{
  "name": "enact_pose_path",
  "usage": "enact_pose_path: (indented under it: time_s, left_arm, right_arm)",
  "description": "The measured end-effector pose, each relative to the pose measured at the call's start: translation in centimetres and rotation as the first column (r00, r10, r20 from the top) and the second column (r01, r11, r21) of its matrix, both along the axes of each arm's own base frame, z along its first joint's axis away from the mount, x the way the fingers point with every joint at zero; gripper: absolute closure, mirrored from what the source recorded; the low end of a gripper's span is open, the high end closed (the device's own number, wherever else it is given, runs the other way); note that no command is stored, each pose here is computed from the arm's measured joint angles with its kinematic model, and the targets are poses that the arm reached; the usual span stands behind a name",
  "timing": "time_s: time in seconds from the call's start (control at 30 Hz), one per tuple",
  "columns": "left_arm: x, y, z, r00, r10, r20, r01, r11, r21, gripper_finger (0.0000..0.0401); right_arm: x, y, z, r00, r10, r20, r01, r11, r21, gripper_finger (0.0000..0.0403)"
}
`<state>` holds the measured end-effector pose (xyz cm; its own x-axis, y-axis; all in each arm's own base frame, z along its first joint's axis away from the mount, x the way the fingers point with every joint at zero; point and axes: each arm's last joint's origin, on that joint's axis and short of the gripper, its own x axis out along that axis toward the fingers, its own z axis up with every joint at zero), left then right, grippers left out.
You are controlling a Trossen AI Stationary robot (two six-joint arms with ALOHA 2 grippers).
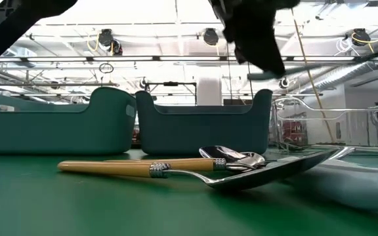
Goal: Sort silverware by color (type)
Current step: Put the blue spoon into the green bin
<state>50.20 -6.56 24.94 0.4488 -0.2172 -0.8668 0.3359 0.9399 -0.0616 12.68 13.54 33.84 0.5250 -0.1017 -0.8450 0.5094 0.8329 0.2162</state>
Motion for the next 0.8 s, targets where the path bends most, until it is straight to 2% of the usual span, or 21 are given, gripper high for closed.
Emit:
enact_pose_path:
  time_s: [0.2, 0.53, 0.73, 0.8]
  left_arm:
    - [-1.7, 0.2, 2.0, 0.998, 0.023, -0.067, -0.024, 1.000, -0.002, 0.0348]
    - [-4.0, 0.2, 6.3, 0.996, 0.079, -0.029, -0.080, 0.996, -0.028, 0.0348]
    - [-5.3, 1.2, 8.1, 0.992, 0.124, -0.020, -0.123, 0.992, 0.029, 0.0349]
    - [-6.1, 1.5, 8.6, 0.990, 0.131, -0.053, -0.129, 0.991, 0.041, 0.0349]
  right_arm:
    - [-0.6, -1.0, 0.6, 0.999, -0.018, 0.048, 0.020, 0.999, -0.039, 0.0197]
    - [-0.8, -1.4, 0.6, 0.998, -0.027, 0.062, 0.032, 0.995, -0.091, 0.0197]
    - [-0.8, -1.4, 0.6, 0.998, -0.029, 0.064, 0.035, 0.995, -0.093, 0.0197]
    - [-0.7, -1.4, 0.6, 0.997, -0.030, 0.067, 0.036, 0.995, -0.088, 0.0197]
